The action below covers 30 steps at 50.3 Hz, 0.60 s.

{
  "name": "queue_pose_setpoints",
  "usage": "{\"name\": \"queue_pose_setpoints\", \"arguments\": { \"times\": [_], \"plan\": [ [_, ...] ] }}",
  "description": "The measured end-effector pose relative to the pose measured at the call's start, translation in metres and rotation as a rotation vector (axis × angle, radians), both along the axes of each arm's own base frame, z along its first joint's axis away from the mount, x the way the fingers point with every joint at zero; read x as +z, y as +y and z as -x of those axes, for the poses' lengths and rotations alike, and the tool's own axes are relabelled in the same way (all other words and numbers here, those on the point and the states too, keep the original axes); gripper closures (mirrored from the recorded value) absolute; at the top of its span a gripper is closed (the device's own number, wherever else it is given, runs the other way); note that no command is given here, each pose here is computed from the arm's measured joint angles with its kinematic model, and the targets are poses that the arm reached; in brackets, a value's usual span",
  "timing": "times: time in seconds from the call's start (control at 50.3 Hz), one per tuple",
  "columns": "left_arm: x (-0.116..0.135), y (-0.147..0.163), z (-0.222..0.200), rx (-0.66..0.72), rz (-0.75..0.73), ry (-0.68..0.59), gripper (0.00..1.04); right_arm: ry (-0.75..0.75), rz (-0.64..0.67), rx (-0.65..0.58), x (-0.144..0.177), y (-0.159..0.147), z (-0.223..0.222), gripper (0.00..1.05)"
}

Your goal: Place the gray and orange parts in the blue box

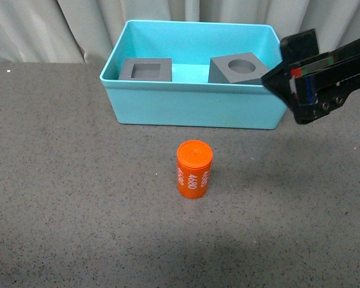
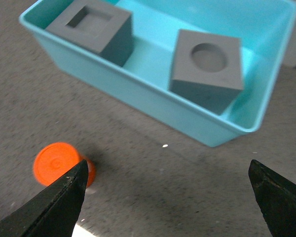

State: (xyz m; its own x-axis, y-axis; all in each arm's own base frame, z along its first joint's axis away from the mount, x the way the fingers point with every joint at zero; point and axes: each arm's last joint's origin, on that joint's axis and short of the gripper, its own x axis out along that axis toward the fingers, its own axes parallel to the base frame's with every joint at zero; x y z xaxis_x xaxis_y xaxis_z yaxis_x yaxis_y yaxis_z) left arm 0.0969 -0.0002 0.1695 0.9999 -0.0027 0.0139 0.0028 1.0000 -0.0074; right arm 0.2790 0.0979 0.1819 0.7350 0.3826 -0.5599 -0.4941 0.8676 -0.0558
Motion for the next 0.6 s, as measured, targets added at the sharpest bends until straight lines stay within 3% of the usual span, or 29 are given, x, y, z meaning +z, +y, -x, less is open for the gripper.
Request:
{"name": "queue_pose_setpoints", "arguments": {
  "times": [0.199, 0.398, 0.597],
  "plan": [
    [0.000, 0.000, 0.000, 0.000, -0.001, 0.000, 0.05, 0.152, 0.038, 0.186, 0.000, 0.027, -0.015, 0.10],
    [0.000, 0.000, 0.000, 0.000, -0.003, 0.000, 0.07, 0.283, 0.129, 0.309, -0.025, 0.053, -0.024, 0.10],
    [0.000, 0.000, 0.000, 0.000, -0.003, 0.000, 0.07, 0.352, 0.213, 0.358, -0.054, 0.078, -0.031, 0.10]
  ]
}}
